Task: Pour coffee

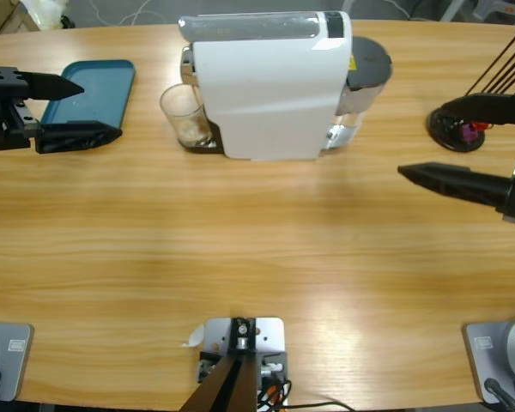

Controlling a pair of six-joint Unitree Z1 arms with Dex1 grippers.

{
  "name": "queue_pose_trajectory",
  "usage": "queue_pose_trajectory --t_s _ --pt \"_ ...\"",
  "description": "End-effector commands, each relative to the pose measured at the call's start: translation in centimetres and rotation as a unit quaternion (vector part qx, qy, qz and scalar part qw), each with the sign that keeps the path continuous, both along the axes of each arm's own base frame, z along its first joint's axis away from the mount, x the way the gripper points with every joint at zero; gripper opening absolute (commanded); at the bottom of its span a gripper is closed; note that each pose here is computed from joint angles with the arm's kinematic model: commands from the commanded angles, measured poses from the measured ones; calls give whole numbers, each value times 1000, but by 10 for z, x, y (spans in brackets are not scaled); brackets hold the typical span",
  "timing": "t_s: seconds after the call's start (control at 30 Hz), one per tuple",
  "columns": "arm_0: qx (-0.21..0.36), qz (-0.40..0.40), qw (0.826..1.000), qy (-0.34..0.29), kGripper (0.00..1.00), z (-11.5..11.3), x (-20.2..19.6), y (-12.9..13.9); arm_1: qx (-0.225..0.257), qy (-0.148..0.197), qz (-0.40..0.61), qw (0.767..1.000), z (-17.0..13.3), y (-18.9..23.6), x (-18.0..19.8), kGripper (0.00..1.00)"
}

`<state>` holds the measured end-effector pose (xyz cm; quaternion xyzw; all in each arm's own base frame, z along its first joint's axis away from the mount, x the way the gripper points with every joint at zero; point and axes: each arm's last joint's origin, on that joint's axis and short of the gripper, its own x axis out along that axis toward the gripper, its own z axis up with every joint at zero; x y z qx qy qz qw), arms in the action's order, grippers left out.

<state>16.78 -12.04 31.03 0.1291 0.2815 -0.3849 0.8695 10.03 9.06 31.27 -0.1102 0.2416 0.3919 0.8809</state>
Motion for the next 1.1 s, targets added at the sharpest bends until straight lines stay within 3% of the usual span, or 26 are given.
queue_pose_trajectory --t_s 0.03,0.53,0.73,1.1 --pt "4 -9 1000 22 1000 -10 -14 6 10 33 -56 998 -8 -9 5 977" --pt "13 -7 999 29 1000 -16 -8 2 12 26 -82 996 -11 -13 3 959" --pt "16 -6 999 34 1000 -19 -5 1 14 27 -85 996 -11 -13 3 1000" --pt "16 -5 999 33 1000 -19 -4 0 19 40 -95 995 -12 -11 6 1000"
